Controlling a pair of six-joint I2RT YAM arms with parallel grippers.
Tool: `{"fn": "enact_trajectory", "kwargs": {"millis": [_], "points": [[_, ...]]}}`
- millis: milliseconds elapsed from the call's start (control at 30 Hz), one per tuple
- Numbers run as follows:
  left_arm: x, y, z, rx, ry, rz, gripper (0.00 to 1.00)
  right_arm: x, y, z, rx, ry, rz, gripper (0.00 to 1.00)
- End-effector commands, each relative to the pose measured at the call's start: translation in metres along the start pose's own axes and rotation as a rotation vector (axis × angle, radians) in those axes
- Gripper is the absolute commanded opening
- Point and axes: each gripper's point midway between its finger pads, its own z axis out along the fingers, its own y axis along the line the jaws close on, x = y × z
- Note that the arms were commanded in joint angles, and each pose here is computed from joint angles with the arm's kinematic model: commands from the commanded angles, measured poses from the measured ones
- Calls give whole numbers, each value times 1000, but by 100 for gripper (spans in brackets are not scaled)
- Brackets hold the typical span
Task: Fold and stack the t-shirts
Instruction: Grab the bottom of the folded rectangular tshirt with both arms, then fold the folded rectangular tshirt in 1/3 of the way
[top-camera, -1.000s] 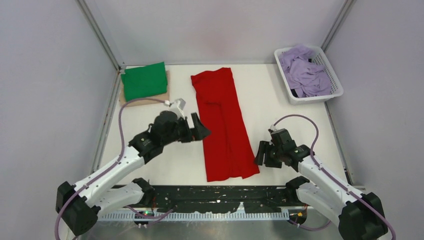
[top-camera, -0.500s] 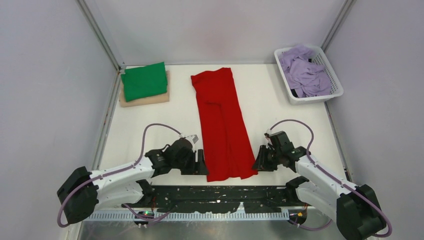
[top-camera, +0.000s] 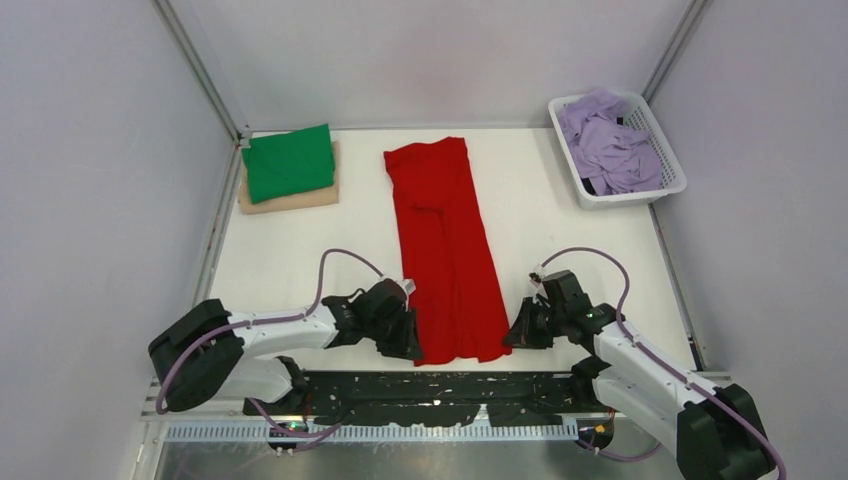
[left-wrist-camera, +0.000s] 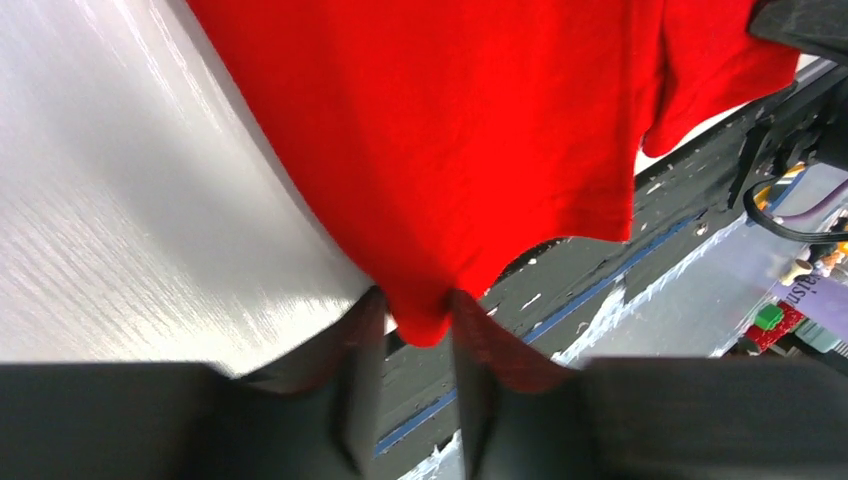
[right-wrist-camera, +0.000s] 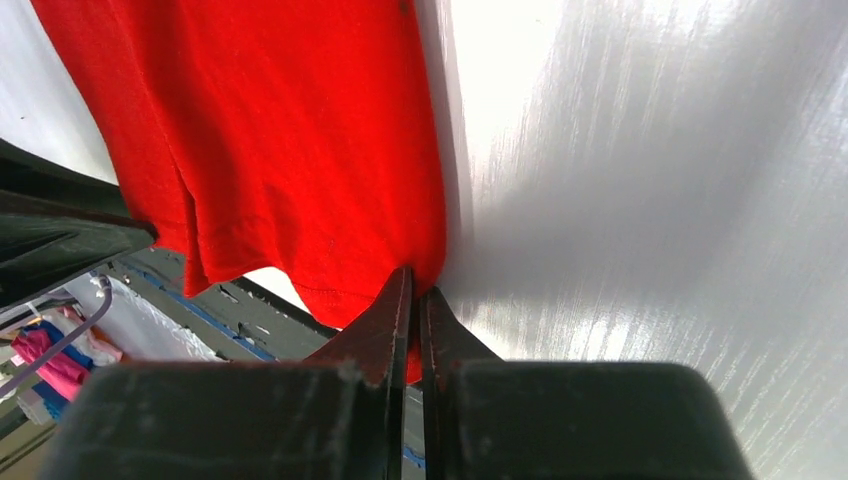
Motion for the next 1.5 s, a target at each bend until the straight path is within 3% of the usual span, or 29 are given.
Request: {"fn": "enact_trajectory", "kwargs": {"millis": [0, 33, 433, 633, 833, 1467], "points": [[-1, -16, -3, 26, 6, 33, 14, -4, 14, -2, -67, -21, 1, 5], [-1, -17, -4, 16, 1, 37, 0, -4, 16, -3, -77, -24, 2, 5], [-17, -53, -40, 150, -88, 124, 0, -26, 64, -33, -206, -133, -97, 5], [-66, -59, -55, 169, -207, 98, 0, -67, 96, -43, -249, -238, -106, 5], [-112, -57, -56, 159, -216, 82, 0, -116, 120, -46, -226, -339, -76, 5], [-281, 4, -69, 123, -340, -153, 0, -268, 140, -11, -149, -369, 22, 5]]}}
